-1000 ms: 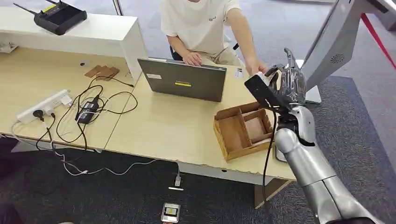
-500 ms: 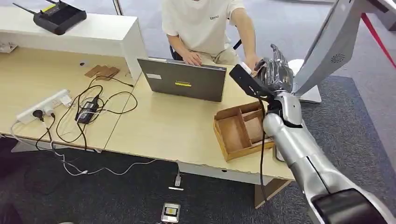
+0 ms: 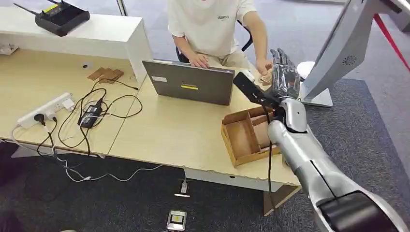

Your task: Pass the card to the sensor for recognition and then transmit it.

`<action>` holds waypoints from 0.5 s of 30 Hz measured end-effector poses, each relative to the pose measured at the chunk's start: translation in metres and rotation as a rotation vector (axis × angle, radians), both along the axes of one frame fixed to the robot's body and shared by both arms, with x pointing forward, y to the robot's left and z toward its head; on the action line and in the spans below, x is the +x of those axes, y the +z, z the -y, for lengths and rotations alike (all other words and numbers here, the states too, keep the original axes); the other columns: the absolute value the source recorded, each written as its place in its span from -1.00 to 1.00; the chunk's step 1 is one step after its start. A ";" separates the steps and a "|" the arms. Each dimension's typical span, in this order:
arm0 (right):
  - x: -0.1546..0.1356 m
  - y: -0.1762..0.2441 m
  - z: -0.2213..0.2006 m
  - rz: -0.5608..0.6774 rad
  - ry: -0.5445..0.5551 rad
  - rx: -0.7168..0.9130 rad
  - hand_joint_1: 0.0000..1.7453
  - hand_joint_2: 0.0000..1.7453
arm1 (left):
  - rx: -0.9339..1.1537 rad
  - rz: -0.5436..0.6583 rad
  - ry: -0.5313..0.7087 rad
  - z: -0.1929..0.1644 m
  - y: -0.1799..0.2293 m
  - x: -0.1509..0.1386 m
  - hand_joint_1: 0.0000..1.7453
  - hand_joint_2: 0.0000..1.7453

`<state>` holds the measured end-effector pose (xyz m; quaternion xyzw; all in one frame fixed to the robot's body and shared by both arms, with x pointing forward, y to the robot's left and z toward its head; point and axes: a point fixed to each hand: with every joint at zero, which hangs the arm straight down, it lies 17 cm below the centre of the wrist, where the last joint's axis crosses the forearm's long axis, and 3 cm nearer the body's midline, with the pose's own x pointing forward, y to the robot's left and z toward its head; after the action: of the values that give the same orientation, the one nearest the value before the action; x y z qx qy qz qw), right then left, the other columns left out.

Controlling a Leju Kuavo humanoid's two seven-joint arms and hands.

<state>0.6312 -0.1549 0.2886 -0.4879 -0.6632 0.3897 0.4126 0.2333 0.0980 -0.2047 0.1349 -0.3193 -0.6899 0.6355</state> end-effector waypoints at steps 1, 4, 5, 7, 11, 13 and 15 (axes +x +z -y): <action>-0.002 0.005 -0.002 0.031 0.004 -0.018 -1.00 1.00 | 0.000 0.000 -0.001 0.000 0.000 0.000 -1.00 -1.00; -0.009 0.020 -0.012 0.136 0.021 -0.097 -1.00 1.00 | 0.000 0.001 -0.003 0.000 0.000 0.000 -1.00 -1.00; -0.013 0.027 -0.015 0.184 0.022 -0.139 -1.00 1.00 | 0.000 0.001 -0.003 0.000 0.000 0.000 -1.00 -1.00; -0.022 0.039 -0.025 0.280 0.032 -0.245 -1.00 1.00 | 0.001 0.003 -0.006 0.000 0.000 0.000 -1.00 -1.00; -0.035 0.049 -0.039 0.401 0.063 -0.406 -1.00 1.00 | 0.003 0.003 -0.006 0.000 0.000 0.000 -1.00 -1.00; -0.039 0.052 -0.040 0.433 0.071 -0.447 -1.00 1.00 | 0.005 0.003 -0.001 -0.001 0.000 -0.001 -1.00 -1.00; -0.043 0.057 -0.041 0.469 0.079 -0.489 -1.00 1.00 | 0.002 0.000 0.011 -0.002 -0.001 -0.001 -1.00 -1.00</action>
<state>0.5880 -0.1142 0.3452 -0.6224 -0.6456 0.4300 0.1043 0.2319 0.1000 -0.2057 0.1374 -0.3180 -0.6867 0.6391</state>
